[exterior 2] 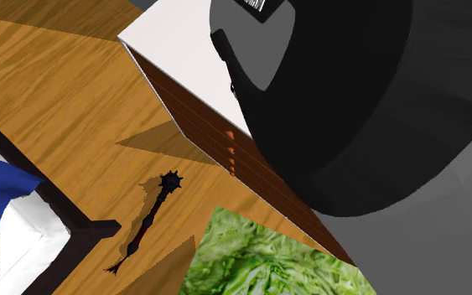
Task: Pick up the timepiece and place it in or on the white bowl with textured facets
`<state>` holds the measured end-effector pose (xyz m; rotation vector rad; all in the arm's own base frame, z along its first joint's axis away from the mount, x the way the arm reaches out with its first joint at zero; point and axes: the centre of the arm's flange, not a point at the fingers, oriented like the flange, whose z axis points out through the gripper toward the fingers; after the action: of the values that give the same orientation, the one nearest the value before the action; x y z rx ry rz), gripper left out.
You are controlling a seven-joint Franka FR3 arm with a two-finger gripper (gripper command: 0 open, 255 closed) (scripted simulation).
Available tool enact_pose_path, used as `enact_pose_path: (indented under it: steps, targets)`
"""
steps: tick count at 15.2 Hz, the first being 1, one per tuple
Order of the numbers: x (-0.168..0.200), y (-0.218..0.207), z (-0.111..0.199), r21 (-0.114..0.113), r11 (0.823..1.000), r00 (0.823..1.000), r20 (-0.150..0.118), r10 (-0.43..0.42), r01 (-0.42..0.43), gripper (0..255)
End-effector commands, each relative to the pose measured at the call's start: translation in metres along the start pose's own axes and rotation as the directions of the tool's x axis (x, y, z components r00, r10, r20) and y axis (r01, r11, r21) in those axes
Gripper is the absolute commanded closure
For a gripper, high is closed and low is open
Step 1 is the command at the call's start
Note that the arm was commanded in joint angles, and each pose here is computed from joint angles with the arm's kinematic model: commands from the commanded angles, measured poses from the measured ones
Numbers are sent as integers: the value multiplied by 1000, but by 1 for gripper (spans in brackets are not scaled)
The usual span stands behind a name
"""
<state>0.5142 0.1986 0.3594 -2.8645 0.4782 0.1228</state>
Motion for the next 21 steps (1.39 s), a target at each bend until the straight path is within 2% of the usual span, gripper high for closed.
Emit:
enact_pose_path:
  steps: [1, 4, 11, 12, 21]
  targets:
    - [1, 0, 12, 1, 1000, 1000, 0, 1, -1, 0]
    - [1, 0, 25, 1, 1000, 1000, 0, 1, -1, 0]
    - [1, 0, 25, 1, 1000, 1000, 0, 1, -1, 0]
    - [1, 0, 25, 1, 1000, 1000, 0, 1, -1, 255]
    - [1, 0, 25, 1, 1000, 1000, 0, 1, -1, 255]
